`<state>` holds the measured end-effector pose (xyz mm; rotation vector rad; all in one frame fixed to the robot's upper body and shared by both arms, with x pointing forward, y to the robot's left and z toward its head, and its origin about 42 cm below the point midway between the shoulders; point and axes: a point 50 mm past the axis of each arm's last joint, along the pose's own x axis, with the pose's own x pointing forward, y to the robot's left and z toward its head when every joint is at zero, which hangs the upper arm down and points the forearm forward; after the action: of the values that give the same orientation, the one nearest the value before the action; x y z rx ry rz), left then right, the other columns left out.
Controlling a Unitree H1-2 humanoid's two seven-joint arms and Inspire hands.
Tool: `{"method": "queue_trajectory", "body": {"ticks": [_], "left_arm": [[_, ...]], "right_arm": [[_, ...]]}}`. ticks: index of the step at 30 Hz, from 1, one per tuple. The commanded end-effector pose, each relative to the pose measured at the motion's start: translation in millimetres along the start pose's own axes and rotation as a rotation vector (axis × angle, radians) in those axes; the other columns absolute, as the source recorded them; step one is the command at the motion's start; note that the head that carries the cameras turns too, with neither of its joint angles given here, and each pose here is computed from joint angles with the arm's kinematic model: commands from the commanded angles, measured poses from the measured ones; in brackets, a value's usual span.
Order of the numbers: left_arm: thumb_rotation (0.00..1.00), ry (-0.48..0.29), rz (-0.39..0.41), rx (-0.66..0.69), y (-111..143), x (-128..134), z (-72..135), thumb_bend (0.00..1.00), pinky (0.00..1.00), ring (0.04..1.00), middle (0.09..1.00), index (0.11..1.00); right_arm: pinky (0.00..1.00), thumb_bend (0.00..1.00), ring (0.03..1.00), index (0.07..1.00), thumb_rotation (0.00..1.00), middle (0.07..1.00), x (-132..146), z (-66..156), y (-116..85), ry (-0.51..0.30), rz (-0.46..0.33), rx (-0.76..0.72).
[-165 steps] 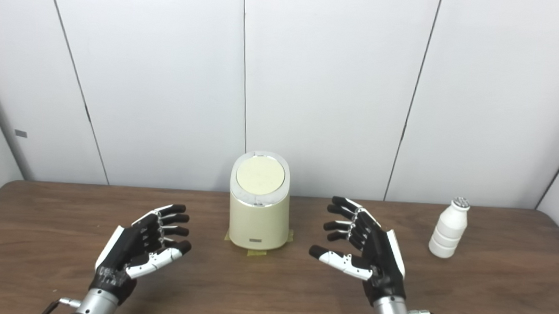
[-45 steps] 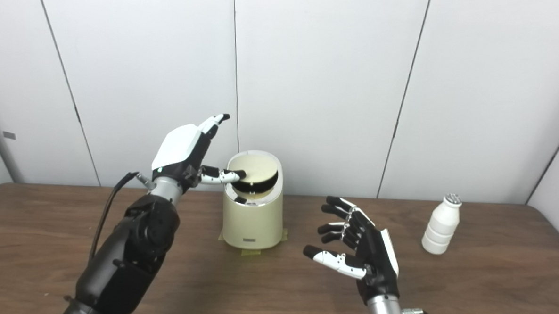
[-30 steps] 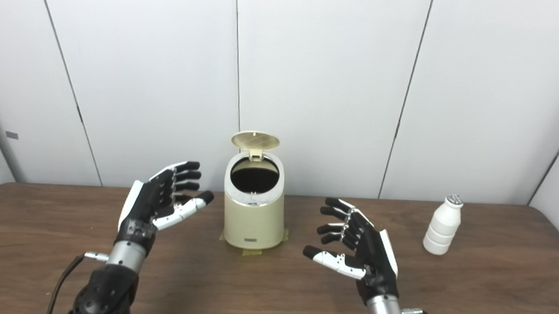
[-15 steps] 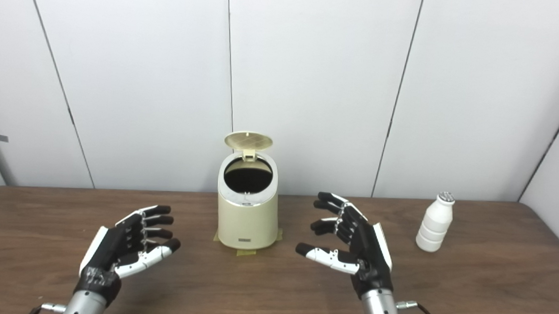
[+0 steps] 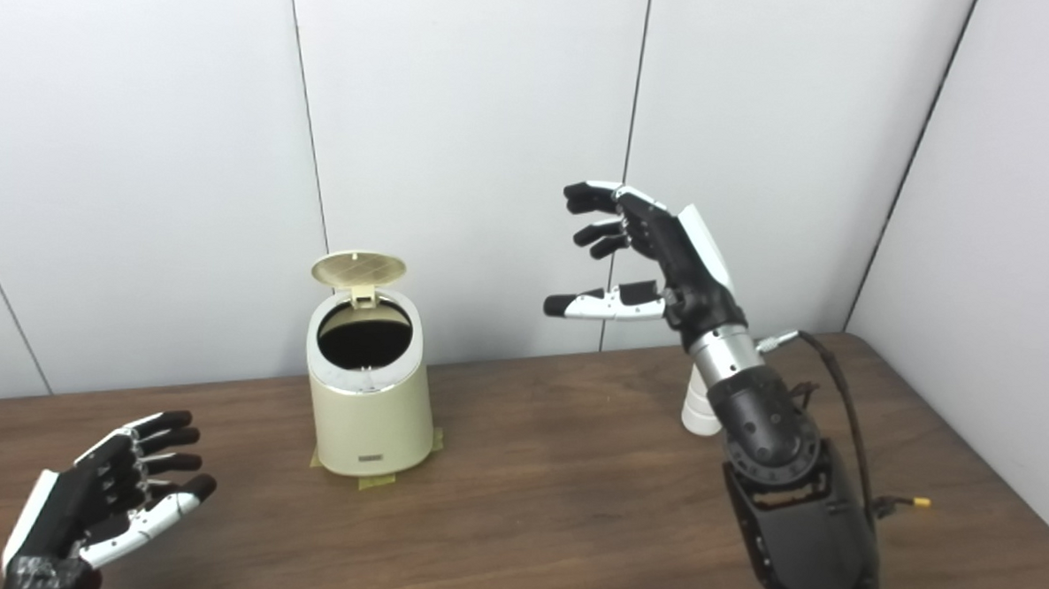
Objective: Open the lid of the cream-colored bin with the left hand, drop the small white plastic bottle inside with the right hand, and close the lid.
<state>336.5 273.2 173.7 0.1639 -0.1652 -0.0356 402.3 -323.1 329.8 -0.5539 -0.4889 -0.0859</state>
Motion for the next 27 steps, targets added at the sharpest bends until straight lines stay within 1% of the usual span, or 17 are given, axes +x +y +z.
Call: {"method": "queue_trajectory", "body": {"ticks": [1, 2, 5, 8, 9, 10, 11, 12, 15, 18, 21, 22, 24, 26, 27], "left_arm": [[0.06, -0.094, -0.005, 0.005, 3.6, 14.4, 19.0, 0.63, 0.54, 0.676, 0.745, 0.769], [0.05, -0.094, -0.006, 0.003, 4.8, 15.2, 18.3, 0.62, 0.54, 0.680, 0.753, 0.773], [0.01, -0.094, -0.009, -0.004, 7.2, 17.2, 16.6, 0.60, 0.54, 0.683, 0.761, 0.776], [0.04, -0.090, -0.010, -0.009, 8.0, 18.8, 16.9, 0.61, 0.56, 0.693, 0.767, 0.774], [0.07, -0.088, -0.010, -0.012, 8.1, 18.8, 17.4, 0.63, 0.56, 0.695, 0.765, 0.773], [0.08, -0.085, -0.009, -0.016, 8.0, 18.9, 17.8, 0.64, 0.57, 0.696, 0.764, 0.773], [0.09, -0.082, -0.006, -0.019, 7.8, 18.9, 18.5, 0.64, 0.57, 0.699, 0.764, 0.773], [0.07, -0.082, -0.006, -0.025, 7.8, 18.9, 18.9, 0.64, 0.58, 0.701, 0.762, 0.770], [0.01, -0.085, -0.007, -0.027, 8.5, 18.7, 19.4, 0.62, 0.58, 0.708, 0.764, 0.776], [0.01, -0.087, -0.009, -0.027, 9.2, 18.3, 19.2, 0.61, 0.58, 0.712, 0.760, 0.781], [0.01, -0.086, -0.013, -0.036, 9.7, 18.1, 18.9, 0.61, 0.58, 0.712, 0.760, 0.778], [0.01, -0.082, -0.012, -0.035, 9.8, 18.1, 19.0, 0.61, 0.58, 0.713, 0.761, 0.779], [0.00, -0.084, -0.012, -0.025, 10.1, 18.0, 19.4, 0.61, 0.57, 0.704, 0.759, 0.778], [0.00, -0.087, -0.013, -0.015, 10.0, 18.0, 20.2, 0.60, 0.56, 0.699, 0.759, 0.776], [0.00, -0.087, -0.013, -0.014, 9.8, 18.0, 20.7, 0.60, 0.56, 0.695, 0.757, 0.773]], "right_arm": [[0.61, 0.85, 0.642, 0.725, 0.16, 0.740, 14.9, 12.9, -32.9, -0.044, -0.068, -0.058], [0.63, 0.84, 0.678, 0.739, 0.16, 0.761, 16.1, 11.6, -39.8, -0.035, -0.079, -0.074], [0.63, 0.83, 0.732, 0.764, 0.16, 0.791, 18.5, 6.1, -52.7, -0.014, -0.106, -0.094], [0.66, 0.83, 0.778, 0.784, 0.19, 0.803, 19.4, -4.2, -65.4, 0.020, -0.137, -0.099], [0.69, 0.83, 0.796, 0.796, 0.20, 0.813, 18.6, -7.9, -69.3, 0.034, -0.139, -0.095], [0.71, 0.84, 0.814, 0.811, 0.22, 0.830, 17.8, -11.4, -72.2, 0.048, -0.138, -0.095], [0.72, 0.84, 0.825, 0.821, 0.23, 0.842, 14.8, -16.4, -75.5, 0.074, -0.138, -0.099], [0.73, 0.87, 0.836, 0.838, 0.27, 0.856, 11.5, -21.5, -78.3, 0.099, -0.135, -0.102], [0.76, 0.91, 0.856, 0.877, 0.33, 0.882, 1.5, -39.0, -84.6, 0.173, -0.125, -0.104], [0.81, 0.95, 0.881, 0.912, 0.37, 0.905, -7.5, -55.9, -87.1, 0.228, -0.112, -0.072], [0.83, 0.93, 0.902, 0.935, 0.34, 0.935, -16.4, -70.4, -87.1, 0.273, -0.090, -0.015], [0.84, 0.94, 0.903, 0.943, 0.34, 0.938, -19.7, -75.2, -86.5, 0.287, -0.084, 0.010], [0.88, 0.96, 0.919, 0.959, 0.30, 0.950, -26.1, -83.3, -83.7, 0.312, -0.079, 0.053], [0.91, 0.93, 0.941, 0.975, 0.26, 0.961, -32.9, -89.8, -78.6, 0.349, -0.074, 0.084], [0.92, 0.92, 0.949, 0.987, 0.25, 0.968, -36.0, -92.7, -76.4, 0.364, -0.071, 0.091]]}}
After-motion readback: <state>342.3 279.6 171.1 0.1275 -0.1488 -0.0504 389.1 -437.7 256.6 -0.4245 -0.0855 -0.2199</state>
